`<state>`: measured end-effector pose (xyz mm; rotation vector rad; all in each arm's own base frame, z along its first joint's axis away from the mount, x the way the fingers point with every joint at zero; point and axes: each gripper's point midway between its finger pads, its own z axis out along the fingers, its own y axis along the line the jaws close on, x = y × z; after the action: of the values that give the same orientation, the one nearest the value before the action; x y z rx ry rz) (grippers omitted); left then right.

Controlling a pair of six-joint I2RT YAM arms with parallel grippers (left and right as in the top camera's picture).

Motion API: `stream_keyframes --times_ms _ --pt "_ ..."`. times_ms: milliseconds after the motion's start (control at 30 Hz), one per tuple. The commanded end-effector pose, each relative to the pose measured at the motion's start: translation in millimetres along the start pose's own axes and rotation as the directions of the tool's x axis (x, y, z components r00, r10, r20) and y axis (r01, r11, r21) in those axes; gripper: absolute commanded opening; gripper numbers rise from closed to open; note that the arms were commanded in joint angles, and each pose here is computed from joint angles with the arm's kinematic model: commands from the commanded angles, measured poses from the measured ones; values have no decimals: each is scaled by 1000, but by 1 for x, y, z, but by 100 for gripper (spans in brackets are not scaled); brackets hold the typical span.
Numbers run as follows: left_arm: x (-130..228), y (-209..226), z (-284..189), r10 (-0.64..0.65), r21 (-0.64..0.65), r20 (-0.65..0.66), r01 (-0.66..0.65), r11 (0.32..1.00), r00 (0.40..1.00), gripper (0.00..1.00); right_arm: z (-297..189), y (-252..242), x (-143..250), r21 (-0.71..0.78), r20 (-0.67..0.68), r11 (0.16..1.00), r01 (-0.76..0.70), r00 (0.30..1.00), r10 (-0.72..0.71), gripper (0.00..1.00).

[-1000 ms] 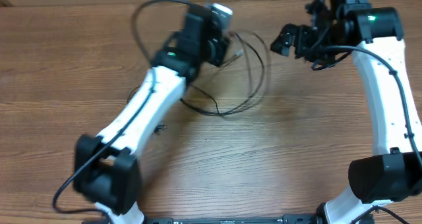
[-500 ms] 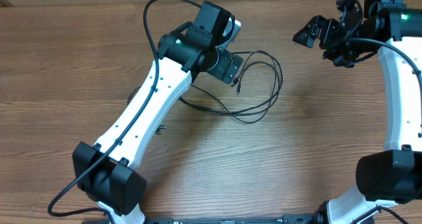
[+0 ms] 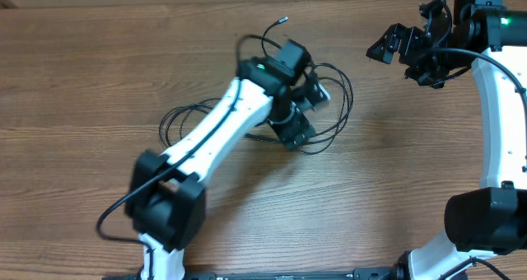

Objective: Untangle cables

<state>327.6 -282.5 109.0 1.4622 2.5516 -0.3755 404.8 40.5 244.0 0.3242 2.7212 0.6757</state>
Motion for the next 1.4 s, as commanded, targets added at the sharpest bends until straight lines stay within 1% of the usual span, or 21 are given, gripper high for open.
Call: stream_keyframes --times_ms 0,100,167,333,467,667,900,1000,1233,1367 --pt "2 -9 33 156 37 -51 -154 987 986 87 -4 2 -2 3 8 1000 12 1000 -12 100" --pt "9 -5 58 168 16 -115 -168 986 979 83 -4 1 -1 4 5 1000 11 1000 -11 100" --pt "11 -9 69 187 29 -136 -184 982 973 82 -4 1 -1 4 4 1000 10 1000 -10 100" --pt "8 -14 84 213 32 -142 -211 977 967 77 -4 1 0 5 -2 1000 7 1000 -7 100" --pt "7 -18 85 229 21 -149 -228 973 962 75 -4 0 3 7 -11 1000 3 1000 -2 100" --pt "15 -17 85 229 12 -187 -231 973 955 70 -4 0 3 8 -12 1000 2 1000 -2 100" --pt "21 -25 87 233 42 -205 -229 973 951 65 -4 0 3 8 -12 1000 3 1000 -3 100" --pt "22 -26 87 233 46 -206 -228 973 951 62 -4 0 3 7 -12 1000 7 1000 -7 100" --pt "28 -31 91 229 73 -214 -219 973 949 59 -4 0 3 8 -12 1000 9 1000 -9 100" --pt "33 -28 99 229 60 -219 -221 973 948 57 -4 0 3 8 -12 1000 9 1000 -9 100"
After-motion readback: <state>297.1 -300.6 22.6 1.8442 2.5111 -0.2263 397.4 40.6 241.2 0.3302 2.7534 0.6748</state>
